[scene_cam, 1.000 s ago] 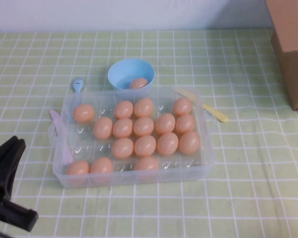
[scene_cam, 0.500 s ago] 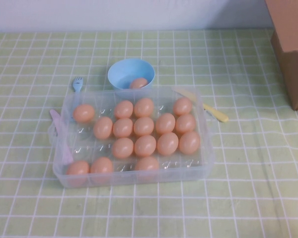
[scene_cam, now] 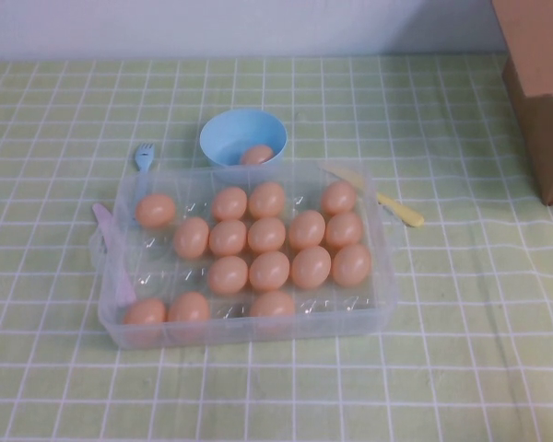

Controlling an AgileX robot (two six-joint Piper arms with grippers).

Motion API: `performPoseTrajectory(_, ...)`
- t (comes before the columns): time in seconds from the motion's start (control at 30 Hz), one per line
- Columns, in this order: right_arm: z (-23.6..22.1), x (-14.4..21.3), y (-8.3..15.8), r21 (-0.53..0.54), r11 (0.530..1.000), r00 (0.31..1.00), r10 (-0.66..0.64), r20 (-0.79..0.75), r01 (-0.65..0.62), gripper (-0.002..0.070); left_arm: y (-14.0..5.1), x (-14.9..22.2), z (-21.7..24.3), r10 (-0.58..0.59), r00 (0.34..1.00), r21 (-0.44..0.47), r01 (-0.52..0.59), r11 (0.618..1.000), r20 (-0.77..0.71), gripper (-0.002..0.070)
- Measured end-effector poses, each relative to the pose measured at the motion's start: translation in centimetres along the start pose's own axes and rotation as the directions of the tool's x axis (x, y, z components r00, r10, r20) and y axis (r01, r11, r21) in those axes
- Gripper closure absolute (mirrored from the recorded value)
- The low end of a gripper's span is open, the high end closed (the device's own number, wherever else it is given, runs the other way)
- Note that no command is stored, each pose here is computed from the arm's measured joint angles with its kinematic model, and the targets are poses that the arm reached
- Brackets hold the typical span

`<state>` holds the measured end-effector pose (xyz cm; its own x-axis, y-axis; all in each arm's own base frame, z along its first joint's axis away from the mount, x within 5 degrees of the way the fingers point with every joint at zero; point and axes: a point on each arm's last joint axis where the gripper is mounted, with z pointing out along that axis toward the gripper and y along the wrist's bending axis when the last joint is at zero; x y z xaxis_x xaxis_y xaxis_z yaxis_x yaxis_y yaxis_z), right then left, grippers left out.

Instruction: Take an egg out of the egg box

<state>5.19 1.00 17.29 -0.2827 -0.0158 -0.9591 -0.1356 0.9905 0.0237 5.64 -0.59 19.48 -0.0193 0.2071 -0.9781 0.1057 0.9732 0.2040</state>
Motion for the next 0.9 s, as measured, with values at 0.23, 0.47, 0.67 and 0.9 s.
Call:
performPoseTrajectory(0.23, 0.0, 0.0, 0.0, 0.0, 1.0, 1.0, 0.0, 0.0, 0.0, 0.0695, -0.1, 2.0, -0.2, -0.06, 0.973, -0.011, 0.059, 0.998, -0.224, 0.0678)
performPoseTrajectory(0.47, 0.0, 0.0, 0.0, 0.0, 1.0, 1.0, 0.0, 0.0, 0.0, 0.0695, -0.1, 2.4, -0.3, -0.1, 0.96, -0.026, 0.096, 0.995, -0.26, 0.0678)
performPoseTrajectory(0.67, 0.0, 0.0, 0.0, 0.0, 1.0, 1.0, 0.0, 0.0, 0.0, 0.0695, -0.1, 2.4, -0.3, -0.099, 0.96, -0.027, 0.096, 0.995, -0.26, 0.0678)
performPoseTrajectory(0.9, 0.0, 0.0, 0.0, 0.0, 1.0, 1.0, 0.0, 0.0, 0.0, 0.0695, -0.1, 2.4, -0.3, -0.101, 0.96, -0.027, 0.097, 0.995, -0.261, 0.0678)
